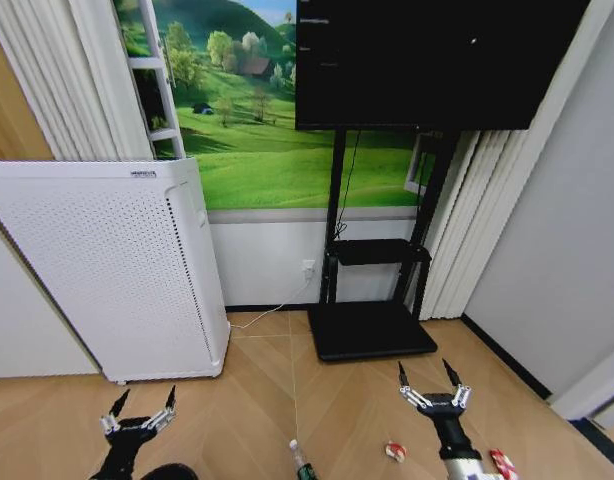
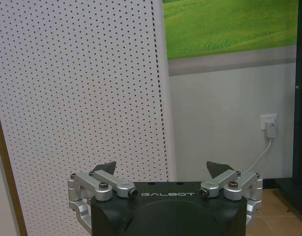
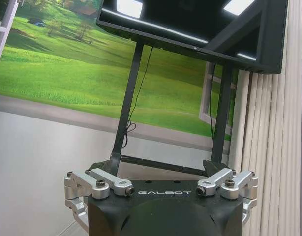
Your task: Pick up the trash bin and place the garbage on the floor into it.
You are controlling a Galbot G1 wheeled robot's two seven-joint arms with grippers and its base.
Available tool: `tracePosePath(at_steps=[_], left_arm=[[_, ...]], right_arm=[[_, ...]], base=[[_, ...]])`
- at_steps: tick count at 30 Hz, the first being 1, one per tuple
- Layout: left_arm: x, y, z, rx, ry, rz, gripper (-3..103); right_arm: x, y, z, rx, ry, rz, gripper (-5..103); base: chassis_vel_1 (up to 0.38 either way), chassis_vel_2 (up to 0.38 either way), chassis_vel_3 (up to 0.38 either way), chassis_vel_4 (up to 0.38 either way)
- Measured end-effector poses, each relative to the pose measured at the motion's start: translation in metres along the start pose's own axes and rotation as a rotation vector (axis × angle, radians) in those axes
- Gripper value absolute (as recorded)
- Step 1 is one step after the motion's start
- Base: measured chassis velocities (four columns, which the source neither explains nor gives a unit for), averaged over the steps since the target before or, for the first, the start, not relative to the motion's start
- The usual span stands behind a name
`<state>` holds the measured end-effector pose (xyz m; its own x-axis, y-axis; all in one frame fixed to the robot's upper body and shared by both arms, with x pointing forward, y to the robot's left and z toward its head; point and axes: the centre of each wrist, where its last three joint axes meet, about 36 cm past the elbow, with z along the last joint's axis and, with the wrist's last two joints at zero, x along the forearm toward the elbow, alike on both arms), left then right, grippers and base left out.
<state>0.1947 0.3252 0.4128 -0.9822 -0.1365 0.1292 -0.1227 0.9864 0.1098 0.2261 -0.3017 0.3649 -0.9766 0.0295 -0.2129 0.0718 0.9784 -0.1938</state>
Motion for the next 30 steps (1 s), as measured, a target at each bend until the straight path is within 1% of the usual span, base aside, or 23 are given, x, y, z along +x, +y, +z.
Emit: tracePosePath(at_steps=[7,18,25,26,27,28,30], left_arm=[[0.001,0.002,-0.001,-0.002,0.001,-0.005,100],[0.005,0.003,0.002,0.0,0.015,-0.014,100],[0.008,0.004,0.0,0.005,0.019,-0.019,101],[0.01,0.004,0.0,0.007,0.023,-0.02,100],[0.012,0.004,-0.001,0.016,0.04,-0.028,99],[0.012,0.004,-0.001,0.016,0.04,-0.028,99],[0.017,0.003,-0.005,0.05,0.09,-0.053,97]], right_arm=[[-0.002,0.002,0.001,-0.005,-0.002,-0.003,100],[-0.001,0.0,0.002,0.005,0.007,0.0,100],[0.0,0.0,0.004,0.011,0.032,0.035,100],[0.0,0.0,0.005,0.011,0.036,0.039,100],[0.0,0.0,0.005,0.011,0.038,0.04,100],[0.0,0.0,0.005,0.011,0.038,0.04,100],[-0.001,0.0,0.008,0.011,0.042,0.044,100]], base=[[0.0,0.0,0.0,0.0],[0.0,0.0,0.0,0.0],[0.0,0.0,0.0,0.0],[0.0,0.0,0.0,0.0],[0.0,0.0,0.0,0.0],[0.0,0.0,0.0,0.0],[0.0,0.0,0.0,0.0]])
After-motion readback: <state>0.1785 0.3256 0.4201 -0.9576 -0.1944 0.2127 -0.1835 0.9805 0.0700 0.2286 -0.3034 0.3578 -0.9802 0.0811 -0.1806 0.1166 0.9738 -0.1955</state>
